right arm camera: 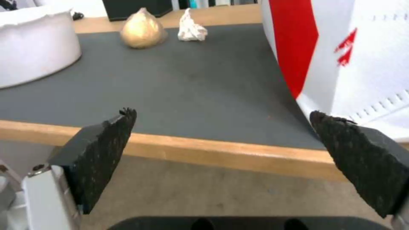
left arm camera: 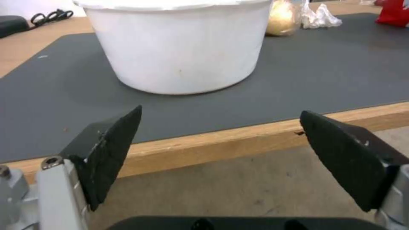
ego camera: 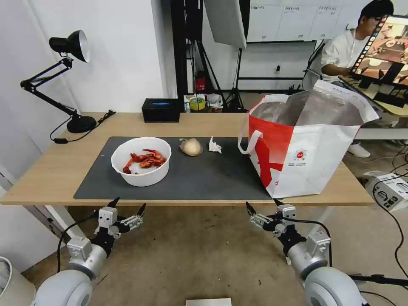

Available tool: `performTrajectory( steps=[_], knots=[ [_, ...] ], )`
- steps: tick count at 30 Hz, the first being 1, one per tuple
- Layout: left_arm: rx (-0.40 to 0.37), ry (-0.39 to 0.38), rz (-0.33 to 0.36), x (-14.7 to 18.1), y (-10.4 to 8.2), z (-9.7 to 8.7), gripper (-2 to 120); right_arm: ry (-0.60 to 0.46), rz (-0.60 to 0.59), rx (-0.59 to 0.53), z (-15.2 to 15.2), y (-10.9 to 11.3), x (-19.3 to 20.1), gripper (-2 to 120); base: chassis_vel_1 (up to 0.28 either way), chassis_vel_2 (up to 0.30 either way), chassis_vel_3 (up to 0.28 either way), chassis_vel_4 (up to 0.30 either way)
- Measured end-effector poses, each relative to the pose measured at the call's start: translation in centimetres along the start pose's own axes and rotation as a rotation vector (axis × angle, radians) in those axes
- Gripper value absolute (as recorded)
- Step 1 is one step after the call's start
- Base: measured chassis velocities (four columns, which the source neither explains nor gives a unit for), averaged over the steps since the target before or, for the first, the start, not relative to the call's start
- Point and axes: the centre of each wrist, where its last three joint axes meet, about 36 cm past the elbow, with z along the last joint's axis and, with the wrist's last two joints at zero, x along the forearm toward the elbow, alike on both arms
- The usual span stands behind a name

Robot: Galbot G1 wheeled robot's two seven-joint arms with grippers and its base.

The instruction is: Pick up the trash from the table and place it into the takeout bag.

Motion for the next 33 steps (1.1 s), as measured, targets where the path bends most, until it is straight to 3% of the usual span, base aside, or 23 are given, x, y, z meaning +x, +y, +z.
performTrajectory(
  steps=[19,25,33],
  knots=[
    [0.001,-0.005,0.013,-0.5,-0.2,-0.1,100,-0.091,-0.221,0.041,-5.7,2.2,-4.5,100,0.0,0.0,0.0,0.0],
    [0.013,-0.002,0.007,-0.4,-0.4,0.1,100,-0.124,-0.274,0.099,-8.0,2.5,-8.3,100,0.0,0.0,0.0,0.0],
    [0.023,0.002,-0.003,-0.2,-0.7,0.4,100,-0.097,-0.278,0.13,-8.2,3.6,-12.3,100,0.0,0.0,0.0,0.0]
  ],
)
